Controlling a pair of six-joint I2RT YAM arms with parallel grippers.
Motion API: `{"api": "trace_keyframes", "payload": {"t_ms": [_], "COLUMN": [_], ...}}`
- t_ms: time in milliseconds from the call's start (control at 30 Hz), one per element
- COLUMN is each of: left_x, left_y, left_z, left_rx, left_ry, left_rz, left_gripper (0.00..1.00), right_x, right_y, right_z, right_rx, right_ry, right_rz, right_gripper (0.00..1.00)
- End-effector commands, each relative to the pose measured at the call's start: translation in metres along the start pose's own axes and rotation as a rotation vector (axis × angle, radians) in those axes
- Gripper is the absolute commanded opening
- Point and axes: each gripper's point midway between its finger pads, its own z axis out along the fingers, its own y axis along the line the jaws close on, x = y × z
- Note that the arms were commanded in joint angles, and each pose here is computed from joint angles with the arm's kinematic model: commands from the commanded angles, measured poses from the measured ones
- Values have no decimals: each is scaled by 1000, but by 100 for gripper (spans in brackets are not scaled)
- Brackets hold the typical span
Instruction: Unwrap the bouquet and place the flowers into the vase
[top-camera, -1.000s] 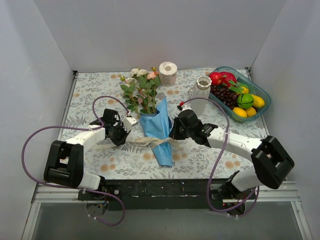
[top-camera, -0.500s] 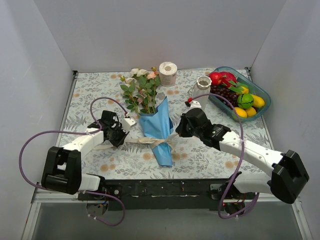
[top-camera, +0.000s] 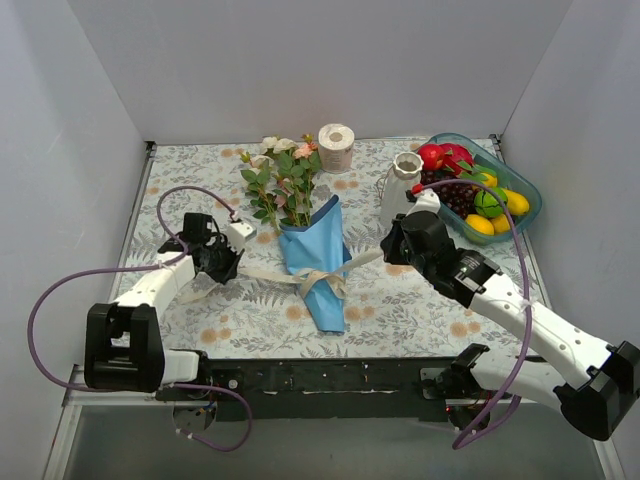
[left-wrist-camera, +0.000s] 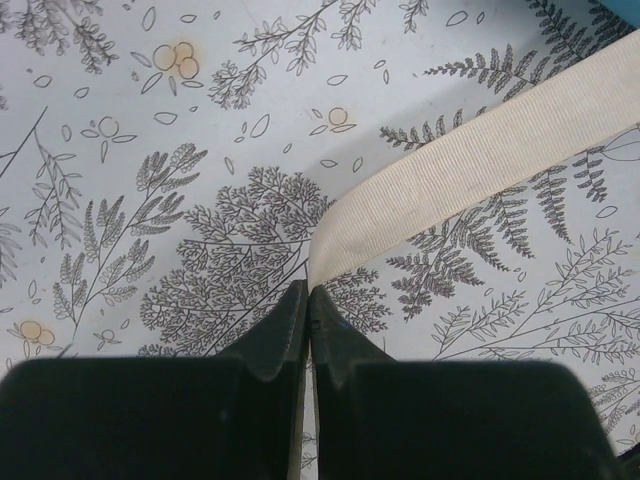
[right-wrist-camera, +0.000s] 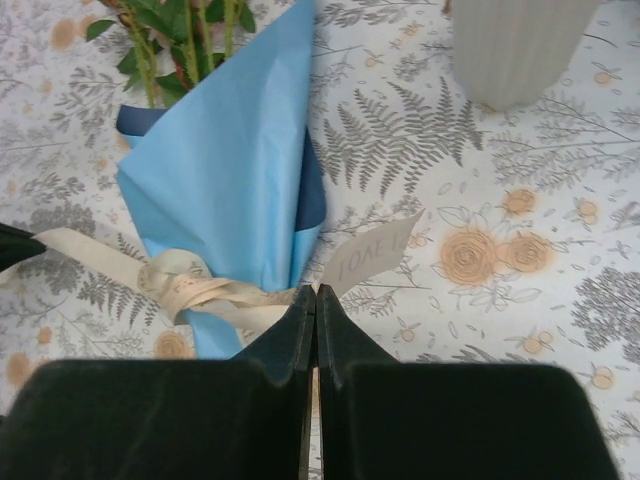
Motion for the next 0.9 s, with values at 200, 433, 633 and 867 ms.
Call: {"api": "trace_keyframes", "payload": {"t_ms": [200,433,633,867], "left_x": [-30,-3,35,72], "left_y": [120,166,207,227], "left_z": [-87,-126,-160,-186], "left_rx": [-335,-459,-578,-659], "left_ry": [-196,-210,-201,-181], "left_rz": [-247,-355,-468,-575], "left_gripper": [0,0,0,44], "right_x": [-37,-34,-42,-46], "right_y": [-90,-133,-176,-201], "right_z": [-56,-65,-90,-95], "right_rx": [399,575,803,875], "right_ry": [-155,-152,-191,-180], "right_rz": [46,82,87,85], "right_gripper": [4,1,1,59]}}
